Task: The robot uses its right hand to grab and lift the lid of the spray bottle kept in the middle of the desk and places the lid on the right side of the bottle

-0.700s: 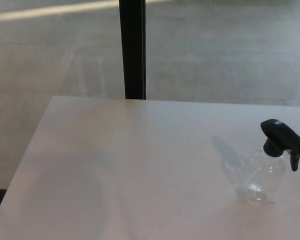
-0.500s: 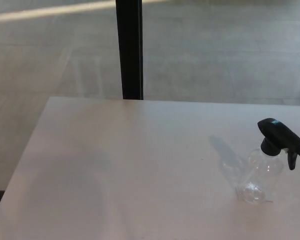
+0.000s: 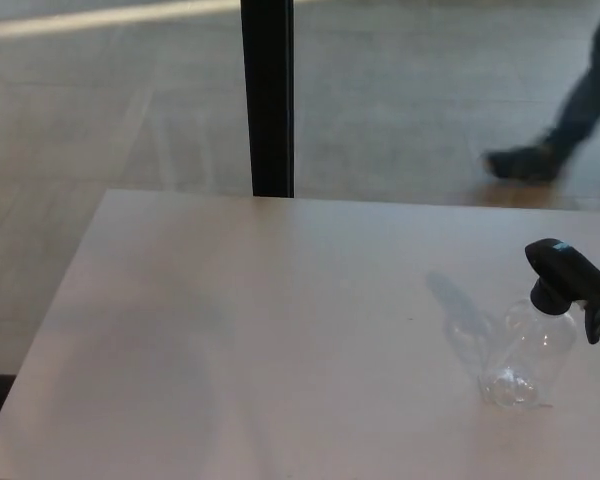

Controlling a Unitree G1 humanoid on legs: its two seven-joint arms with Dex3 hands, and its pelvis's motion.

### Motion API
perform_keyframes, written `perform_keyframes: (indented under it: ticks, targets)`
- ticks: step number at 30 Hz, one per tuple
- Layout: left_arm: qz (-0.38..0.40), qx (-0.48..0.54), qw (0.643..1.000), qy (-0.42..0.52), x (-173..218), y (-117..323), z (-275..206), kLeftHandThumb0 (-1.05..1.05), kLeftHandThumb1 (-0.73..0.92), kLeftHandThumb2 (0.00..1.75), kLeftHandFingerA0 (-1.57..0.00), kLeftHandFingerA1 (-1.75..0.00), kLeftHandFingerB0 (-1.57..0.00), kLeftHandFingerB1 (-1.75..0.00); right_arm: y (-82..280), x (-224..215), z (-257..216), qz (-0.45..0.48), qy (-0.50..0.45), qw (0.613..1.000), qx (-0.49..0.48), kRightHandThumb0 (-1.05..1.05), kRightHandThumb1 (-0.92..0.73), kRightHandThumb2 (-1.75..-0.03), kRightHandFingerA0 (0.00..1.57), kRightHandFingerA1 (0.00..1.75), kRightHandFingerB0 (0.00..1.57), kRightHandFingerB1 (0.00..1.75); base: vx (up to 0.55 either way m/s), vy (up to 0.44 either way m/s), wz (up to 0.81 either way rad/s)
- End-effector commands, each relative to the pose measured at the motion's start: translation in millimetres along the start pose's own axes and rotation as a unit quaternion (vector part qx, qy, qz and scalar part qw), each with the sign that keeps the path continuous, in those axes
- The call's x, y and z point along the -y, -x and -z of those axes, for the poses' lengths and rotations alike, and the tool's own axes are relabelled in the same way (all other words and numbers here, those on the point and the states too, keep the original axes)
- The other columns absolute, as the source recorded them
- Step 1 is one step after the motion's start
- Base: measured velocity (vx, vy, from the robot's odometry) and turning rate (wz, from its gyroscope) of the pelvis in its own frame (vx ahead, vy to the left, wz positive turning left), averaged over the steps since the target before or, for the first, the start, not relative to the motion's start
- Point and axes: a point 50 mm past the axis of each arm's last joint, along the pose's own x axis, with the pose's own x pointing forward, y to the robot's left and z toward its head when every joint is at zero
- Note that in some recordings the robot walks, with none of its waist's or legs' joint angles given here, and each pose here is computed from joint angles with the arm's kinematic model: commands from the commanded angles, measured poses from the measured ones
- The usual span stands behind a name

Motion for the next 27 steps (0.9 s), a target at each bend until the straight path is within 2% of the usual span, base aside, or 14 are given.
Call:
perform_keyframes:
  ticks: [1,2,7,8,12,13,16,22,23,24,25,26,27]
  targets:
    - [0.013,0.005,1.0,0.021,-7,2,-7,-0.81,0.66,1.07,-0.47,-0.59,-0.31,-0.51,-22,-39,-102,-0.12,0.038,0.988,0.088,-0.86,-0.7,-0.62,0.22,0.43,0.17,0.27,0.0,0.0,0.0]
    - [0.014,0.007,1.0,0.022,-7,2,-8,-0.83,0.85,0.66,-0.54,-0.5,-0.36,-0.38,-22,-50,-108,-0.142,0.052,0.984,0.096,-0.85,-0.7,-0.62,0.25,0.44,0.2,0.28,0.0,0.0,0.0]
    - [0.013,0.005,1.0,0.019,-8,3,-7,-0.84,0.84,0.65,-0.55,-0.5,-0.39,-0.38,-13,-88,-116,-0.238,0.104,0.961,0.095,-0.87,-0.72,-0.63,0.26,0.41,0.18,0.27,0.0,0.0,0.0]
    - [0.015,0.008,1.0,0.022,-7,4,-8,-0.85,0.84,0.65,-0.55,-0.51,-0.38,-0.39,-10,-102,-114,-0.266,0.12,0.952,0.088,-0.81,-0.71,-0.62,0.24,0.39,0.17,0.27,0.0,0.0,0.0]
    - [0.013,0.007,1.0,0.019,-6,3,-8,-0.83,0.84,0.65,-0.56,-0.5,-0.39,-0.39,-11,-118,-102,-0.299,0.181,0.935,0.062,-0.93,-0.74,-0.63,0.25,0.37,0.2,0.27,0.0,0.0,0.0]
    - [0.013,0.007,1.0,0.019,-6,3,-8,-0.83,0.84,0.65,-0.56,-0.5,-0.39,-0.39,-11,-119,-102,-0.301,0.183,0.934,0.059,-0.93,-0.74,-0.63,0.25,0.37,0.2,0.27,0.0,0.0,0.0]
    - [0.012,0.007,1.0,0.022,-8,4,-9,-0.84,0.84,0.65,-0.57,-0.51,-0.39,-0.39,-10,-126,-105,-0.327,0.23,0.915,0.054,-0.91,-0.76,-0.64,0.33,0.42,0.34,0.31,0.0,0.0,0.0]
    - [0.013,0.011,1.0,0.016,-8,3,-11,-0.85,0.85,0.65,-0.57,-0.5,-0.38,-0.38,-12,-135,-107,-0.358,0.27,0.893,0.036,-0.91,-0.75,-0.64,0.32,0.45,0.34,0.31,0.0,0.0,0.0]
    - [0.016,0.012,1.0,0.014,-7,4,-11,-0.85,0.85,0.65,-0.56,-0.51,-0.38,-0.39,-10,-140,-106,-0.372,0.283,0.883,0.034,-0.98,-0.67,-0.73,0.32,0.45,0.31,0.34,0.0,0.0,0.0]
    - [0.017,0.011,1.0,0.013,-6,4,-11,-0.84,0.85,0.66,-0.56,-0.51,-0.37,-0.38,-9,-142,-105,-0.378,0.288,0.879,0.034,-0.98,-0.66,-0.74,0.32,0.47,0.3,0.34,0.0,0.0,0.0]
    - [0.017,0.012,1.0,0.012,-6,4,-11,-0.84,0.85,0.66,-0.55,-0.5,-0.37,-0.38,-8,-143,-104,-0.383,0.291,0.876,0.033,-0.94,-0.61,-1.04,0.34,0.56,0.2,0.4,0.0,0.0,0.0]
    - [0.017,0.012,1.0,0.01,-7,4,-11,-0.84,0.85,0.66,-0.55,-0.5,-0.37,-0.38,-7,-145,-104,-0.386,0.292,0.874,0.032,-0.94,-0.61,-1.04,0.34,0.56,0.2,0.4,0.0,0.0,0.0]
    - [0.016,0.011,1.0,0.009,-7,4,-11,-0.83,0.85,0.66,-0.56,-0.5,-0.38,-0.38,-7,-146,-104,-0.389,0.296,0.872,0.032,-0.96,-0.66,-0.7,0.33,0.48,0.32,0.34,0.0,0.0,0.0]
